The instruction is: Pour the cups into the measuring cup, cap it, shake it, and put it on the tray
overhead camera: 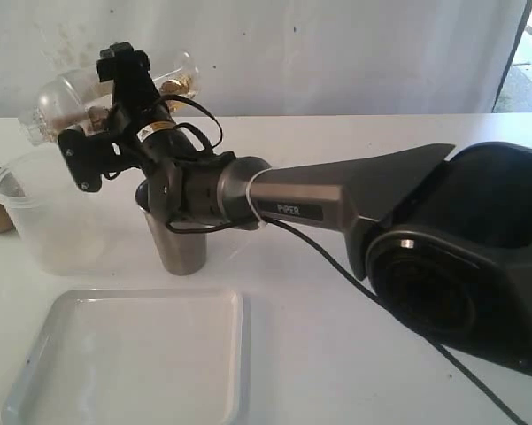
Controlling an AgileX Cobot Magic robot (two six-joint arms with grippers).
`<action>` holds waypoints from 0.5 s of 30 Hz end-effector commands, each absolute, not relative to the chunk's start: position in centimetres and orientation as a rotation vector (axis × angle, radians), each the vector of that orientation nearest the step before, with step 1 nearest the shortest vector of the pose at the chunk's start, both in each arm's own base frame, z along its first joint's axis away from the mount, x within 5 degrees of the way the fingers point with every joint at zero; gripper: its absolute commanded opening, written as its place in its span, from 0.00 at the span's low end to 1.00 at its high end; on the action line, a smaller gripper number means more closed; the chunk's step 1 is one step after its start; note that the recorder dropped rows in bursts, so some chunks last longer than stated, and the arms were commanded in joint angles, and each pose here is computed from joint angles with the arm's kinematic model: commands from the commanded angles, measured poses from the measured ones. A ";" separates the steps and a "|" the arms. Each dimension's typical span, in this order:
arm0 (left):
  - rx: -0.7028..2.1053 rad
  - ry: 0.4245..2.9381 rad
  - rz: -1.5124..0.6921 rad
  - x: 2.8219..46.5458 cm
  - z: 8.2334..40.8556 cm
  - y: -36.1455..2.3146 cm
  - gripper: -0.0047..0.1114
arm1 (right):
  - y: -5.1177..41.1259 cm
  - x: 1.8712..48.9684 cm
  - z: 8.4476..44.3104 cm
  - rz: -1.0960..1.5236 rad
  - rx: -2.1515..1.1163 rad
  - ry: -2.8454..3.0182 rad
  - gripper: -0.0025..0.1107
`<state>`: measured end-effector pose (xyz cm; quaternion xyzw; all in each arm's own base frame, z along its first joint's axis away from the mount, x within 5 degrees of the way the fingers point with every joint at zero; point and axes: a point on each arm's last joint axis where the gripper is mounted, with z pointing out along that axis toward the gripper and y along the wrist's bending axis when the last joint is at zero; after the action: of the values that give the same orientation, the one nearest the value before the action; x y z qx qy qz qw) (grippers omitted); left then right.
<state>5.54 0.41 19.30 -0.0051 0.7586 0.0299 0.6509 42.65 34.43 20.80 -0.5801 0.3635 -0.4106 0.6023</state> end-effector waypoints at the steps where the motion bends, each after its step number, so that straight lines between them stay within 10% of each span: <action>1: -0.007 1.719 0.068 5.5 19.2 0.4 0.04 | 34.3 42.7 21.9 -1.019 -1.319 0.770 0.02; 15: -0.007 1.719 0.068 5.5 19.2 0.4 0.04 | 34.3 42.7 22.0 -1.032 -1.313 0.751 0.02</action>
<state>5.54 0.41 19.30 -0.0051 0.7586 0.0299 0.6509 42.55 34.70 20.71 -0.5907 0.3359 -0.4203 0.6013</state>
